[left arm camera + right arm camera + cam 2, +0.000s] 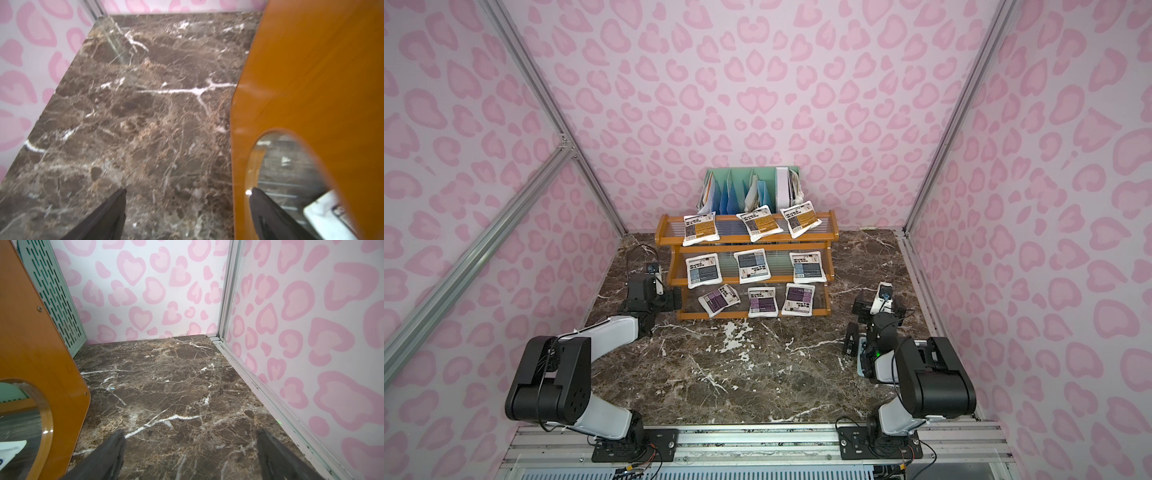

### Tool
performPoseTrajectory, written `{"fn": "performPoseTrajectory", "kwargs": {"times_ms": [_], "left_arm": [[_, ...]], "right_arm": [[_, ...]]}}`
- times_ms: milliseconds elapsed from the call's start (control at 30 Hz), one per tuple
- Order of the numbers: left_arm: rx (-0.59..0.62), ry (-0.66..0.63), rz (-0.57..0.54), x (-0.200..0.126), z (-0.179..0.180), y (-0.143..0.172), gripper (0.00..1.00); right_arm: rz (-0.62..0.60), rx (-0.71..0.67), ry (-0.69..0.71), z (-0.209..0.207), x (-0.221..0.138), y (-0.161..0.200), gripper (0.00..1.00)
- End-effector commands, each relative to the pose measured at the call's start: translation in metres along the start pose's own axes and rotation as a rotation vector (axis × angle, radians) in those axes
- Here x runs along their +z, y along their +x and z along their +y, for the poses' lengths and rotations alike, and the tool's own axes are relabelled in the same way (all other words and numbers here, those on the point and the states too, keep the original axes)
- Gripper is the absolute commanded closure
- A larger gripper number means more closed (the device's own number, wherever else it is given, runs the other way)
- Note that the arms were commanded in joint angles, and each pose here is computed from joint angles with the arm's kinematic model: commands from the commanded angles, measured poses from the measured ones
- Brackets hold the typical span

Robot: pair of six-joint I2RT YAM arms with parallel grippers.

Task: Place the bagged coffee beans on the shelf by color
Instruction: Reset both arms

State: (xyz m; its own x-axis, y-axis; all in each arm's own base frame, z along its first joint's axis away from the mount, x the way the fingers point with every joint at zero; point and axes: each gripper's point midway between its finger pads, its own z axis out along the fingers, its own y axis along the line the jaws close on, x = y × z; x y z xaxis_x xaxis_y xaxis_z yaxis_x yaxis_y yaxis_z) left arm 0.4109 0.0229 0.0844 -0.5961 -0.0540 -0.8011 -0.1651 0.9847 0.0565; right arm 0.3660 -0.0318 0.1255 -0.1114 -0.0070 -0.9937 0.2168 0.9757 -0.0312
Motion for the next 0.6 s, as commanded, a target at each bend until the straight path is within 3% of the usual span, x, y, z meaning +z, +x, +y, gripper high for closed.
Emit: {"fn": "performPoseTrajectory", "kwargs": {"times_ms": [0, 100, 133, 233, 333, 467, 567], "left_arm": [[-0.017, -0.023, -0.07, 0.001, 0.008, -0.008, 0.06], [-0.048, -0.054, -0.133, -0.005, 0.014, -0.002, 0.07], [-0.072, -0.071, -0.176, -0.01, 0.02, 0.002, 0.03], [-0.087, -0.088, -0.377, -0.02, 0.026, 0.002, 0.01], [-0.116, -0.132, -0.193, -0.01, 0.031, 0.008, 0.01], [-0.067, -0.11, -0.303, -0.012, 0.027, 0.003, 0.01], [-0.058, -0.113, -0.3, -0.014, 0.025, 0.004, 0.01]], "right_arm": [[-0.025, 0.002, -0.006, 0.001, 0.0, -0.006, 0.01], [-0.024, 0.002, -0.006, 0.001, 0.0, -0.006, 0.01], [-0.025, 0.001, -0.007, 0.001, 0.0, -0.006, 0.01], [-0.04, 0.005, -0.006, 0.001, -0.001, -0.008, 0.01], [-0.046, 0.002, -0.006, 0.001, -0.002, -0.008, 0.01], [-0.042, -0.001, -0.008, 0.001, -0.001, -0.007, 0.01], [-0.016, 0.0, -0.008, 0.002, 0.001, -0.005, 0.01]]}}
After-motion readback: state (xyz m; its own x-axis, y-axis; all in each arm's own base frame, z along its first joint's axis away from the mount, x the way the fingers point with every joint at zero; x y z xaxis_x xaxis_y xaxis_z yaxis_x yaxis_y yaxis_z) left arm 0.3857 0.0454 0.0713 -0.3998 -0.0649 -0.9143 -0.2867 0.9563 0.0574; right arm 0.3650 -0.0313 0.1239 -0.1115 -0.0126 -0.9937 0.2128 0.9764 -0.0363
